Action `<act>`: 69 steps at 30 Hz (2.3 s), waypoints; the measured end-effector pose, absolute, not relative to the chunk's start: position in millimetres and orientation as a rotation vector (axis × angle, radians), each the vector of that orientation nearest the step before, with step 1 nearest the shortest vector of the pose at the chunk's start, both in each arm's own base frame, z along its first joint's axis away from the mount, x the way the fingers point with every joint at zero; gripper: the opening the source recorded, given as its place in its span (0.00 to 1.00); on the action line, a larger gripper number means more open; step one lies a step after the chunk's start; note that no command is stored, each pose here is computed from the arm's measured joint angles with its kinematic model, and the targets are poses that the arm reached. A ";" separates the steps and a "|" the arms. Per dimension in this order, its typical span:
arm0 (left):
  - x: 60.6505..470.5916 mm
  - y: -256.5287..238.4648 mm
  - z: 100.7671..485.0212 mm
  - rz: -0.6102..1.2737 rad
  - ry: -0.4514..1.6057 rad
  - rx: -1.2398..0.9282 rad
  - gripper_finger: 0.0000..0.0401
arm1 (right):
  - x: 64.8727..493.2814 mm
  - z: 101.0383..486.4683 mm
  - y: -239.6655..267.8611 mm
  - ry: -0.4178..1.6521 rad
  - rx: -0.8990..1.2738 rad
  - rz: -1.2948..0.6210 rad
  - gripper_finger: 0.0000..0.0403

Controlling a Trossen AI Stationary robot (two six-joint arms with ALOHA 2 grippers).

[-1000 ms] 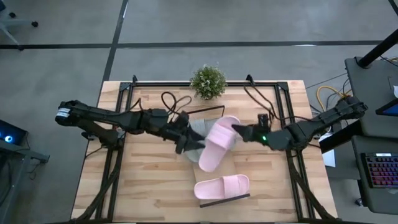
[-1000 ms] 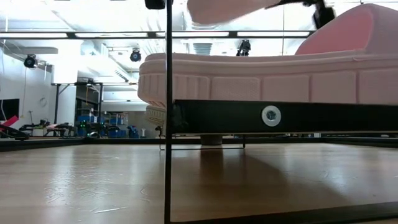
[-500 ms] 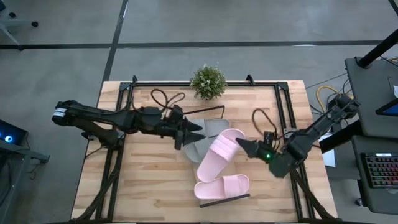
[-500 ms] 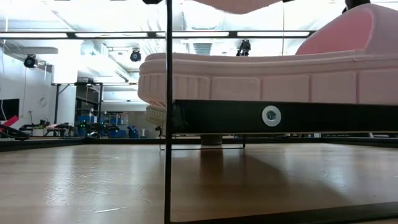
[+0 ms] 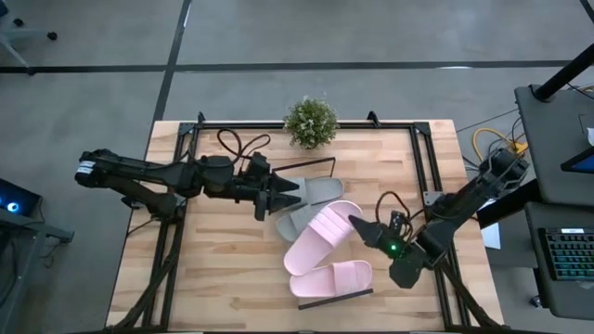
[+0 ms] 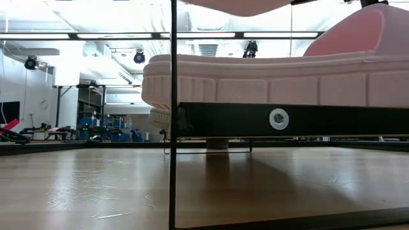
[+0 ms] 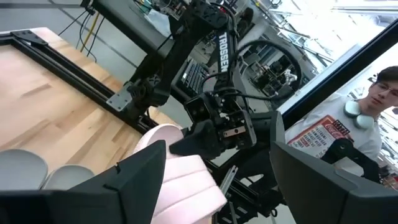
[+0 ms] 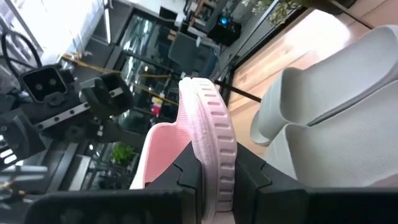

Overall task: Pick and place slides into the shelf
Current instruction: Put the pink slide on the shelf

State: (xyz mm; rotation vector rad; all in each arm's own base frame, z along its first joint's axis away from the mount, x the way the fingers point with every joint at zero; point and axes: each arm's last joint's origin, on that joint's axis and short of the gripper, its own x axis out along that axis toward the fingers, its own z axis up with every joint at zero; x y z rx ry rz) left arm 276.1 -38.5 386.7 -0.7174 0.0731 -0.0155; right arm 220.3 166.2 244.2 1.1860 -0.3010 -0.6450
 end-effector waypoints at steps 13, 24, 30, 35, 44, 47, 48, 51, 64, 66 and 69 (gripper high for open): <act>275.9 -38.8 387.1 -0.019 0.070 -0.711 0.68 | 221.0 220.7 184.9 -0.404 1.261 -0.639 0.09; 274.5 -40.6 403.8 -0.079 -0.068 -0.731 0.68 | 217.5 216.2 187.5 -0.403 1.283 -0.626 0.09; 272.2 -41.0 407.8 -0.091 -0.091 -0.741 0.68 | 211.8 209.2 188.5 -0.398 1.308 -0.611 0.09; 270.5 -44.9 412.7 -0.122 -0.133 -0.749 0.68 | 205.8 201.2 188.3 -0.393 1.328 -0.598 0.09; 269.6 -49.8 415.7 -0.124 -0.168 -0.760 0.68 | 203.2 195.3 186.0 -0.387 1.338 -0.598 0.09; 269.5 -51.1 416.0 -0.129 -0.168 -0.760 0.68 | 203.2 192.1 183.1 -0.394 1.346 -0.604 0.09; 269.4 -51.6 416.0 -0.131 -0.168 -0.760 0.68 | 203.1 190.5 181.6 -0.396 1.345 -0.608 0.09; 269.1 -52.9 416.1 -0.136 -0.167 -0.760 0.68 | 202.9 184.9 176.1 -0.405 1.342 -0.621 0.09; 267.9 -58.1 417.0 -0.135 -0.178 -0.768 0.68 | 209.5 176.9 159.9 -0.434 1.327 -0.676 0.09; 267.9 -58.0 417.0 -0.132 -0.180 -0.768 0.68 | 210.5 176.8 158.4 -0.440 1.329 -0.681 0.09; 267.9 -58.0 417.1 -0.131 -0.181 -0.768 0.68 | 210.3 175.9 157.7 -0.439 1.328 -0.682 0.09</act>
